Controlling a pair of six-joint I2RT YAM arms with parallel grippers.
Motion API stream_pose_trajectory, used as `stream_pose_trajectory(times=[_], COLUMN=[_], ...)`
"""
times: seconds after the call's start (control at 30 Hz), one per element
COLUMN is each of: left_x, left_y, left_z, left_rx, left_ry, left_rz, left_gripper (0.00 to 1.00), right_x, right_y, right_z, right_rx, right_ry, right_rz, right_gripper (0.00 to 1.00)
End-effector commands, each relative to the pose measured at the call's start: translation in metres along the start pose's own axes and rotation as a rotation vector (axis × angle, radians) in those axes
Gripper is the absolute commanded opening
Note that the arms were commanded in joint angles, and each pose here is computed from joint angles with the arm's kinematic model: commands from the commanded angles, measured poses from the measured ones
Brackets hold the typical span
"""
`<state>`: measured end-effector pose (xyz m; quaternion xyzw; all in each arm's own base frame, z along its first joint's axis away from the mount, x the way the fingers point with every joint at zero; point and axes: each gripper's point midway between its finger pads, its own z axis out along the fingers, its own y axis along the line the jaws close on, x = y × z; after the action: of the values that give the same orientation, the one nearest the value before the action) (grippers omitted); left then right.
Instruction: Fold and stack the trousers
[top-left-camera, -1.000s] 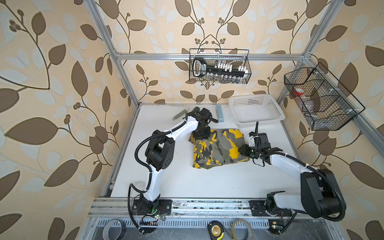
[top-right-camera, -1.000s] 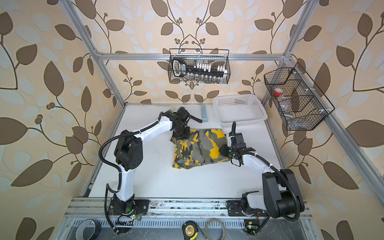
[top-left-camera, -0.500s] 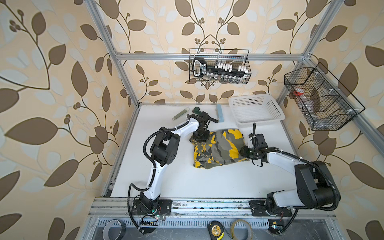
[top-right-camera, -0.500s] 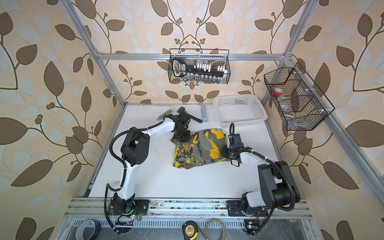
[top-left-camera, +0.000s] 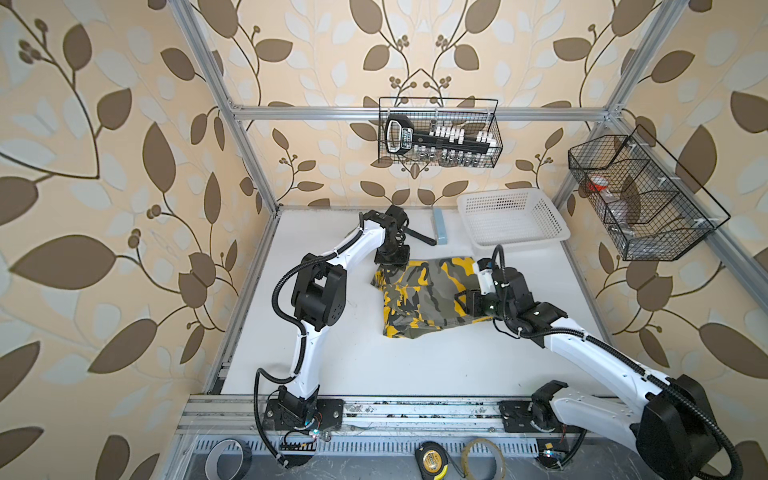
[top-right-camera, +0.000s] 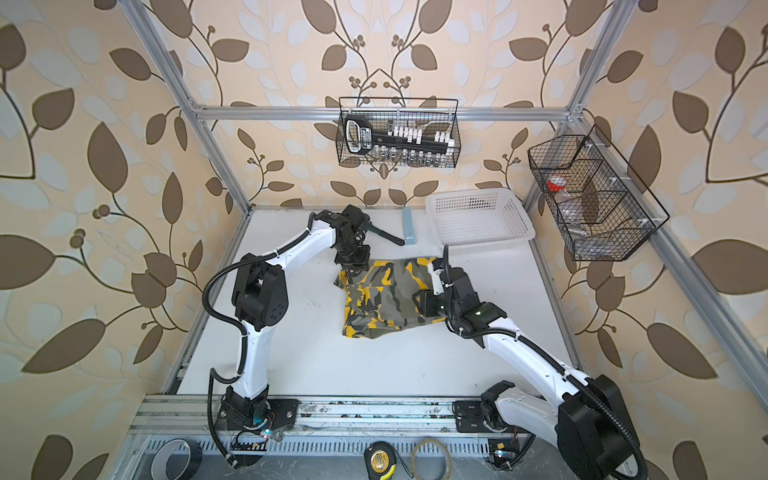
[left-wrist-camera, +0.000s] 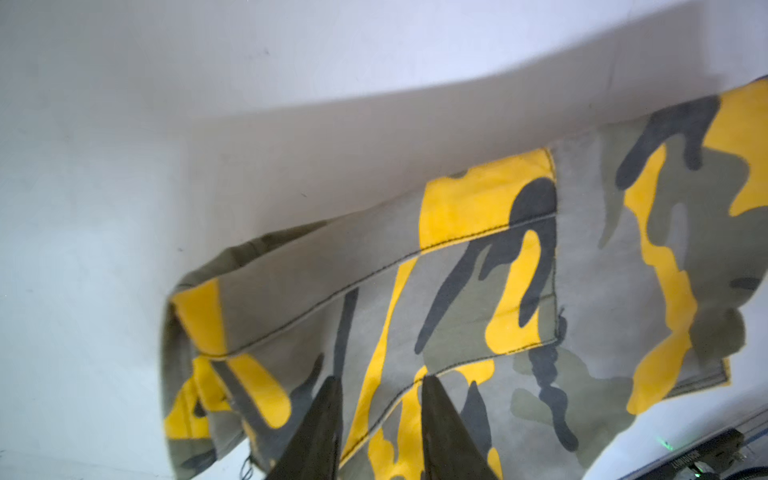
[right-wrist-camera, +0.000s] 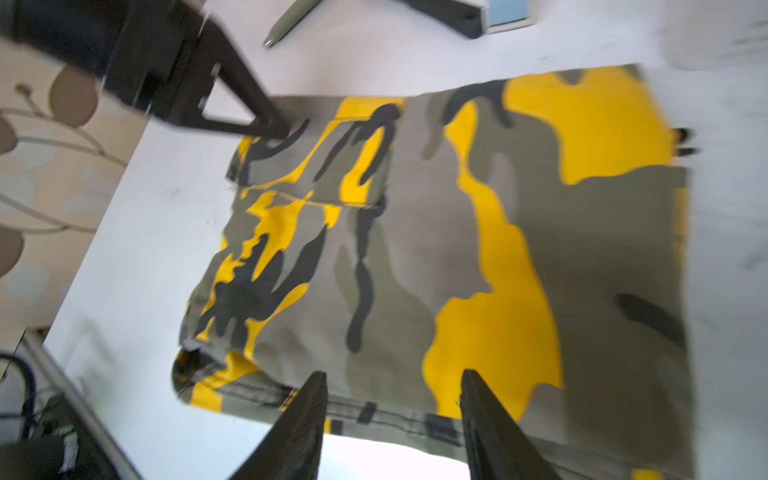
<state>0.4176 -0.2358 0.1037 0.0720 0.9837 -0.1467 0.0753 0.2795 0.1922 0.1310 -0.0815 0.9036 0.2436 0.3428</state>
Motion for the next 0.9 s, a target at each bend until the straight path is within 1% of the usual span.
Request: stream_pose_trajectory(times=[0.0, 0.07, 0.17, 0.23, 0.3, 0.4, 0.6, 0.73, 0.87], left_x=[0.011, 0.012, 0.016, 0.019, 0.023, 0.031, 0.047, 0.055, 0.065], left_y=[0.013, 0.021, 0.028, 0.025, 0.027, 0.036, 0.054, 0.067, 0.078], left_z=[-0.013, -0.004, 0.012, 0.023, 0.034, 0.051, 0.074, 0.082, 0.086], left_rx=[-0.034, -0.055, -0.021, 0.011, 0.02, -0.005, -0.04, -0.067, -0.11], left_ry=[0.04, 0.043, 0.079, 0.097, 0.112, 0.15, 0.206, 0.228, 0.261], left_rz=[0.026, 0.04, 0.024, 0.025, 0.021, 0.027, 0.025, 0.012, 0.016], left_gripper=[0.31, 0.31, 0.29, 0.28, 0.27, 0.26, 0.24, 0.24, 0.23], right_x=[0.002, 0.002, 0.01, 0.023, 0.035, 0.047, 0.07, 0.11, 0.141], right_y=[0.039, 0.067, 0.106, 0.125, 0.136, 0.144, 0.138, 0.107, 0.079], right_z=[0.016, 0.026, 0.044, 0.061, 0.076, 0.094, 0.118, 0.134, 0.136], right_rx=[-0.117, -0.176, -0.233, -0.244, -0.254, -0.246, -0.164, -0.072, -0.014], right_ry=[-0.019, -0.024, 0.015, 0.058, 0.087, 0.118, 0.196, 0.313, 0.401], right_rz=[-0.033, -0.077, -0.147, -0.199, -0.229, -0.268, -0.378, -0.436, -0.454], right_gripper=[0.54, 0.54, 0.54, 0.54, 0.53, 0.5, 0.44, 0.39, 0.33])
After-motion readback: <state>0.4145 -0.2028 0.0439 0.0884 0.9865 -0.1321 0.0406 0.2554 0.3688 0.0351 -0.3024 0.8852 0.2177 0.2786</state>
